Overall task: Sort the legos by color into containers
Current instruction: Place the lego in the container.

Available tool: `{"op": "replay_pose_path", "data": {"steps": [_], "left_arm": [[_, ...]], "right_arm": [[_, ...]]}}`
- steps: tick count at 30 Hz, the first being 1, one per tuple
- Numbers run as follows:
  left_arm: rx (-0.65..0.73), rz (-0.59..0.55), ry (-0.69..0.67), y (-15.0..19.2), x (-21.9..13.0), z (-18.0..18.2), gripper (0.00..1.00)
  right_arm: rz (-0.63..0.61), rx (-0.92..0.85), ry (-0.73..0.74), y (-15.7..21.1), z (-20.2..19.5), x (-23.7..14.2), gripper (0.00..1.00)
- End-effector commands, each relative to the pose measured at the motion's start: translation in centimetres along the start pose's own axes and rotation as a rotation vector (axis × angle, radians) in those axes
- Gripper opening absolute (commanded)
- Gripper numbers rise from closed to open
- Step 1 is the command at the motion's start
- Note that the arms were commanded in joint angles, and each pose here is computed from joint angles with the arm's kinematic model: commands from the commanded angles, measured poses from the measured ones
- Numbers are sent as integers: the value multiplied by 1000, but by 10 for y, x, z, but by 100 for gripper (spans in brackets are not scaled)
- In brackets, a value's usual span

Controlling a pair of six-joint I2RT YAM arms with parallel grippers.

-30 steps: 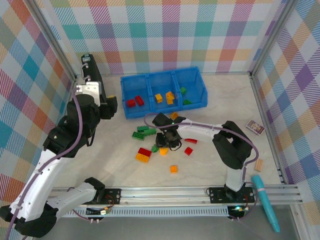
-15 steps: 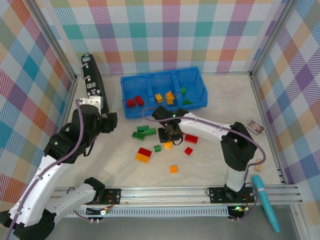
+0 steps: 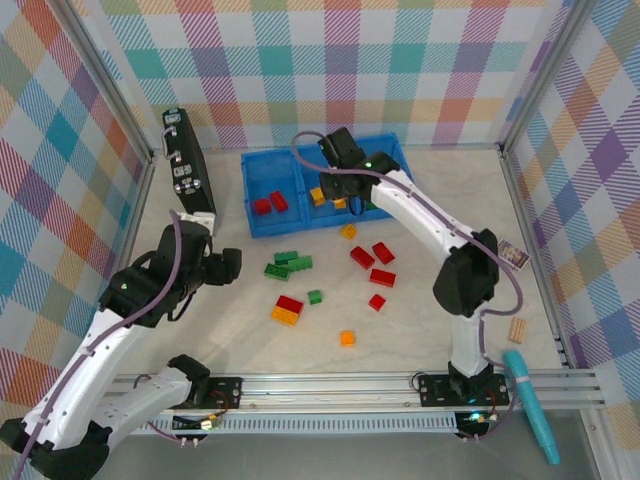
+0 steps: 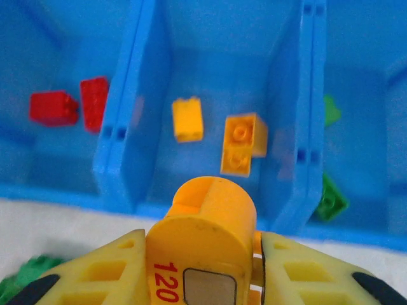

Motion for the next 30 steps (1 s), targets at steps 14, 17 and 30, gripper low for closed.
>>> {"op": "replay_pose_path", "data": {"steps": [14, 17, 30], "left_arm": [[159, 81, 157, -16, 12, -35, 80], [174, 76, 163, -18, 11, -36, 80], [202, 24, 171, -30, -11, -34, 84]], "right_arm": [[-12, -107, 66, -20, -5, 90, 42], [22, -102, 59, -12, -3, 98, 45], [39, -41, 0, -13, -6, 58, 62]]}}
Point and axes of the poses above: each hand's point on the last joint's axis, 136 mm out from that joint toward the fingers, its own x axis out along the fingers, its own z axis along the line the jaws close on, y = z × x, the point moved 6 cm from there along -x, back along the fingers, and after that the axes turned 14 degrees about -x, right-handed, at the moved point
